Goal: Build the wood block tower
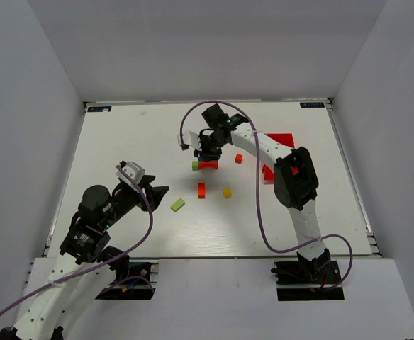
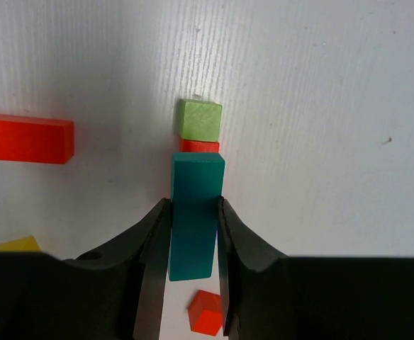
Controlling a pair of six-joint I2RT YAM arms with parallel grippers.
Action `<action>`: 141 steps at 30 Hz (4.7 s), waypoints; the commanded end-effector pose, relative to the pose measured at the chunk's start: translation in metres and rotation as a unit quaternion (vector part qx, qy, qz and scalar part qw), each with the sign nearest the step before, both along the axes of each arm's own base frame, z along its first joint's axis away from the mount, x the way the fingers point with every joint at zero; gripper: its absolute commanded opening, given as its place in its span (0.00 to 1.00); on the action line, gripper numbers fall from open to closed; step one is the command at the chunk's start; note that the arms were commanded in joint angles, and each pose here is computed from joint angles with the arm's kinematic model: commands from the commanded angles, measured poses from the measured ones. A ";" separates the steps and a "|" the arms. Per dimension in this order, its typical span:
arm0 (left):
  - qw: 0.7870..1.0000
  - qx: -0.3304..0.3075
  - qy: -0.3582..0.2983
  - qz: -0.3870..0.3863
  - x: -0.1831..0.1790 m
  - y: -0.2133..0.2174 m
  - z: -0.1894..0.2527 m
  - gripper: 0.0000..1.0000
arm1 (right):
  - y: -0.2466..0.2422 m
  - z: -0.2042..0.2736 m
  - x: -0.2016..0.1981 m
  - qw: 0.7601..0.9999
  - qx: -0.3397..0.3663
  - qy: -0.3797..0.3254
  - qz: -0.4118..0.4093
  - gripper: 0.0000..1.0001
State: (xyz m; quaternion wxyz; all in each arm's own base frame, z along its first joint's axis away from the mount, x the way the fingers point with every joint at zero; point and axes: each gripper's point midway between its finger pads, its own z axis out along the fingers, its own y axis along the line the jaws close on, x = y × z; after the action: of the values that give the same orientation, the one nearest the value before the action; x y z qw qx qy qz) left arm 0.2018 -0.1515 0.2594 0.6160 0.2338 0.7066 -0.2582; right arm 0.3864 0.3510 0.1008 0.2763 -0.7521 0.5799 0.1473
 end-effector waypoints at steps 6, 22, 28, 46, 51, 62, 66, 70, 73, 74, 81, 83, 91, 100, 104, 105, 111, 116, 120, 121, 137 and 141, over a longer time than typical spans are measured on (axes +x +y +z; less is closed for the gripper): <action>1.000 0.000 -0.004 -0.004 -0.001 0.000 0.005 0.67 | 0.020 0.007 -0.003 1.000 -0.001 -0.011 0.006 0.00; 1.000 0.000 -0.004 -0.004 -0.001 0.000 0.005 0.67 | 0.032 -0.006 0.007 1.000 -0.007 -0.020 -0.015 0.00; 1.000 0.000 -0.004 -0.004 -0.001 0.000 0.005 0.67 | 0.034 -0.013 0.008 1.000 -0.010 -0.016 -0.019 0.00; 1.000 -0.001 -0.004 -0.009 -0.002 -0.001 0.005 0.68 | 0.034 -0.027 0.008 0.999 -0.026 -0.012 -0.023 0.01; 1.000 -0.001 -0.004 -0.009 -0.002 -0.001 0.005 0.68 | 0.035 -0.028 0.009 0.999 -0.027 -0.014 -0.023 0.03; 1.000 -0.001 -0.004 -0.009 -0.002 -0.001 0.005 0.68 | 0.034 -0.030 0.011 0.999 -0.035 -0.021 -0.020 0.09; 1.000 -0.001 -0.004 -0.009 -0.002 -0.001 0.005 0.68 | 0.033 -0.028 0.013 0.999 -0.035 -0.028 -0.018 0.09; 1.000 -0.001 -0.004 -0.009 -0.002 -0.001 0.005 0.68 | 0.032 -0.029 0.014 0.999 -0.038 -0.031 -0.012 0.09; 1.000 -0.001 -0.004 -0.009 -0.002 -0.001 0.005 0.68 | 0.032 -0.029 0.015 0.999 -0.038 -0.033 -0.009 0.09; 1.000 -0.001 -0.004 -0.009 -0.002 -0.001 0.005 0.68 | 0.034 -0.031 0.014 0.999 -0.040 -0.034 -0.007 0.09; 1.000 -0.001 -0.004 -0.009 -0.002 -0.001 0.005 0.68 | 0.034 -0.030 0.015 0.999 -0.036 -0.031 -0.010 0.09; 1.000 -0.001 -0.004 -0.009 -0.002 -0.001 0.005 0.68 | 0.035 -0.031 0.014 0.999 -0.036 -0.028 -0.010 0.10; 1.000 -0.001 -0.004 -0.009 -0.002 -0.001 0.005 0.68 | 0.035 -0.033 0.015 0.999 -0.035 -0.025 -0.013 0.10; 1.000 -0.001 -0.004 -0.009 -0.002 -0.001 0.005 0.68 | 0.036 -0.033 0.013 0.999 -0.034 -0.022 -0.013 0.11; 1.000 -0.001 -0.004 -0.009 -0.002 -0.001 0.005 0.68 | 0.035 -0.034 0.013 0.999 -0.035 -0.020 -0.013 0.13; 1.000 -0.001 -0.004 -0.009 -0.002 -0.001 0.005 0.68 | 0.034 -0.033 0.014 0.999 -0.034 -0.021 -0.014 0.13; 1.000 -0.001 -0.004 -0.009 -0.002 -0.001 0.005 0.68 | 0.036 -0.035 0.011 0.999 -0.034 -0.016 -0.011 0.13; 1.000 -0.001 -0.004 -0.009 -0.002 -0.001 0.005 0.68 | 0.037 -0.034 0.010 0.999 -0.033 -0.016 -0.009 0.13; 1.000 -0.001 -0.004 -0.009 -0.002 -0.001 0.005 0.68 | 0.036 -0.032 0.009 0.999 -0.031 -0.013 -0.009 0.13; 1.000 -0.001 -0.004 -0.009 -0.002 -0.001 0.005 0.68 | 0.037 -0.032 0.010 0.999 -0.031 -0.015 -0.008 0.13; 1.000 0.001 0.000 -0.009 -0.001 -0.002 0.003 0.68 | 0.037 -0.033 0.004 1.000 -0.031 -0.005 0.000 0.13; 1.000 0.001 0.000 -0.004 0.000 0.000 0.003 0.69 | 0.036 -0.034 0.005 0.999 -0.032 -0.004 -0.003 0.13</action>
State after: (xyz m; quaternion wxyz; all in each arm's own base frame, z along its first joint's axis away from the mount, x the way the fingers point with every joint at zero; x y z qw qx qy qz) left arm 0.2020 -0.1526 0.2577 0.6120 0.2366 0.7082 -0.2607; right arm 0.3902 0.3787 0.0580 0.2455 -0.7578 0.5931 0.1167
